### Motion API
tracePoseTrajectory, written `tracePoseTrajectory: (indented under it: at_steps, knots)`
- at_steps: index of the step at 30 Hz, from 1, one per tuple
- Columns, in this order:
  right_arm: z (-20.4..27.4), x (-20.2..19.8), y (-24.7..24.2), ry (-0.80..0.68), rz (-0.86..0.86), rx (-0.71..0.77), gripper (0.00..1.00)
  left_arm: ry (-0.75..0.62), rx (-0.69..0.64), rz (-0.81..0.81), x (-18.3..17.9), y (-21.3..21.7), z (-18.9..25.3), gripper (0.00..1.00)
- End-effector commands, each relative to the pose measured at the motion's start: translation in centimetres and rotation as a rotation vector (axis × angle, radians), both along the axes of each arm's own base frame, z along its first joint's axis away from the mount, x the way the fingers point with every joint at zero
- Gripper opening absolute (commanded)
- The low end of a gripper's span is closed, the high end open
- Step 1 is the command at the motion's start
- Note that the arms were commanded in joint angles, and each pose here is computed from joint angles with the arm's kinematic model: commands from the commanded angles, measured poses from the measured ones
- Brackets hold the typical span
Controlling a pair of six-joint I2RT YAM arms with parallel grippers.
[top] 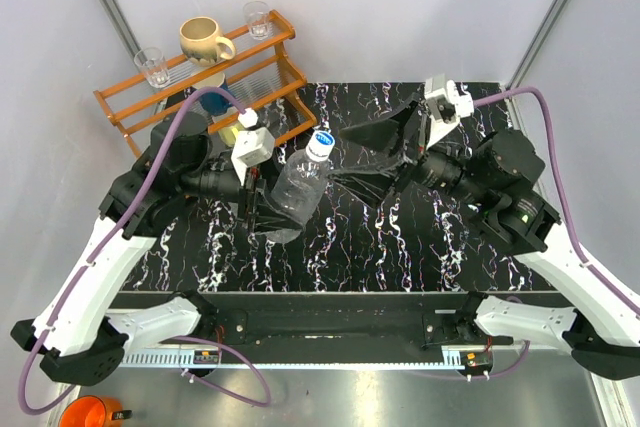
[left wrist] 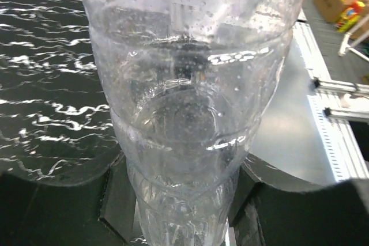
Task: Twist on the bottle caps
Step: Screw the bottle cap onto the plastic bottle.
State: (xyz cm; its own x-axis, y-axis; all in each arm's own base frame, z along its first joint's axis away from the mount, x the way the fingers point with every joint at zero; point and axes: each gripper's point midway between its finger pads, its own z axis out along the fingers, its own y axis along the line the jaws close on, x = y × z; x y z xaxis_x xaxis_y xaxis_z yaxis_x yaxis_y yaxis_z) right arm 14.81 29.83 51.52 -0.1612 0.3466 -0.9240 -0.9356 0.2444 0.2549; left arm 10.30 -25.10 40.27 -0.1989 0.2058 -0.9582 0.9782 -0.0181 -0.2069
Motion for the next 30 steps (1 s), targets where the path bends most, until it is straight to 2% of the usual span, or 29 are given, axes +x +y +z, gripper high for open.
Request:
tracePoseTrajectory:
  at_steps: [1, 5, 10, 23, 28, 29, 30]
  knots:
    - [3.6, -5.9, -1.1, -0.276, 0.228, 0.041, 1.00, 0.059, -0.108, -0.198, -3.3, 0.0, 1.9, 0.08]
    - [4.3, -7.9, -1.0, -0.381, 0.350, 0.037, 0.99, 0.131, -0.115, -0.294, -4.6, 0.2, 1.8, 0.09]
    - [4.8, -8.3, 0.3, -0.396, 0.459, 0.057, 0.95, 0.158, -0.114, -0.343, -5.1, 0.4, 1.4, 0.09]
    - [4.8, -5.9, 1.6, -0.372, 0.440, 0.067, 0.91, 0.143, -0.126, -0.381, -5.9, 0.8, 1.4, 0.09]
    - [5.0, -5.3, 1.2, -0.357, 0.479, 0.074, 0.91, 0.131, -0.129, -0.389, -6.1, 0.9, 1.4, 0.09]
    - [5.7, -5.6, 0.8, -0.398, 0.494, 0.098, 0.92, 0.128, -0.130, -0.390, -6.2, 1.0, 1.4, 0.09]
    - [5.8, -6.0, 0.6, -0.362, 0.535, 0.108, 0.92, 0.127, -0.129, -0.388, -6.1, 1.0, 1.4, 0.09]
